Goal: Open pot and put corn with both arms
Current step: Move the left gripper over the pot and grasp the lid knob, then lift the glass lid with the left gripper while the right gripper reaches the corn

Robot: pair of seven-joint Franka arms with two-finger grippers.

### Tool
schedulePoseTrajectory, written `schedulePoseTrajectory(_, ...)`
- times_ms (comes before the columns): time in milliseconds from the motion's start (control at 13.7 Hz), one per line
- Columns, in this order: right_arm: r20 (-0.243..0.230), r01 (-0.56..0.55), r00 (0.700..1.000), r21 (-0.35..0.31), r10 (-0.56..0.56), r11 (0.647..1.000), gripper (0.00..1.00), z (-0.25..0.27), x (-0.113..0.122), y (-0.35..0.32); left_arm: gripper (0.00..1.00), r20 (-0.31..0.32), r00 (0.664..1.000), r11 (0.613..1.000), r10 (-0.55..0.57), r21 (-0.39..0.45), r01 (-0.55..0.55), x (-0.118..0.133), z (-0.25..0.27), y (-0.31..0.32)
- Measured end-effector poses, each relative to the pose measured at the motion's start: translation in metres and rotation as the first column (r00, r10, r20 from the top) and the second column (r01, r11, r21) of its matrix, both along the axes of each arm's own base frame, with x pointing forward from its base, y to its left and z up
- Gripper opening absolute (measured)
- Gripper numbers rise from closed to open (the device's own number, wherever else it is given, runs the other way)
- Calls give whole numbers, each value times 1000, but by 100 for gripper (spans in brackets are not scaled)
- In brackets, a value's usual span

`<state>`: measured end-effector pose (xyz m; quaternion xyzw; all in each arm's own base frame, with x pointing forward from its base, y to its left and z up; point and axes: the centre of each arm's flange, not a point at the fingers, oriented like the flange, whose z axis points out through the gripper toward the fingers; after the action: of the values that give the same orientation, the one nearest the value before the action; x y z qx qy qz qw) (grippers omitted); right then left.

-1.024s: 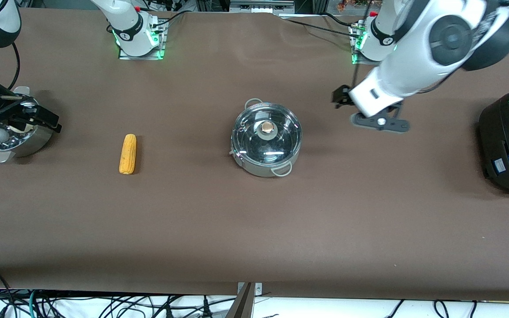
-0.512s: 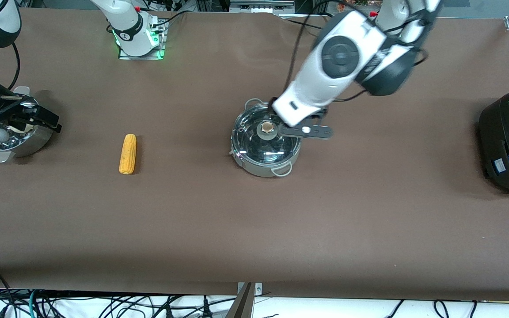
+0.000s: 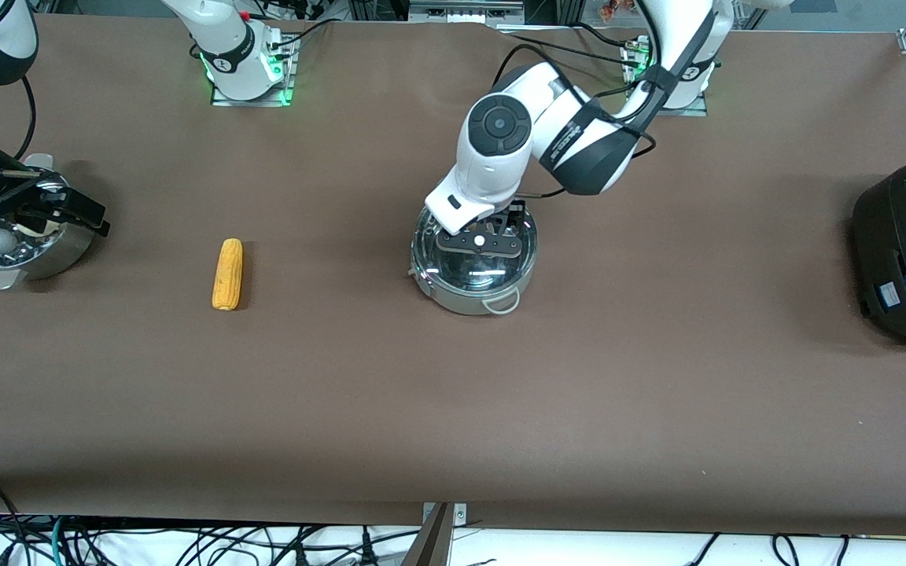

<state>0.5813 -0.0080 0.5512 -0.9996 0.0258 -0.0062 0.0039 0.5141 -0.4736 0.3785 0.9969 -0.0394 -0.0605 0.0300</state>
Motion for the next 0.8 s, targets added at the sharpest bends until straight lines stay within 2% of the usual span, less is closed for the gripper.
schedulePoseTrajectory(146,0,0,1000,0,0,1000,100,0,0,0,100,8,1000,1000,-19,19,19,-3,-7,-4)
schedulePoseTrajectory(512,0,0,1000,0,0,1000,100,0,0,0,100,-20,999,999,-28,36,28,-5,-30,-8)
schedulePoseTrajectory(732,0,0,1000,0,0,1000,100,0,0,0,97,-21,999,999,-33,36,34,-5,-31,-8)
schedulePoseTrajectory(805,0,0,1000,0,0,1000,100,0,0,0,90,-21,999,999,-36,36,37,-5,-31,-8)
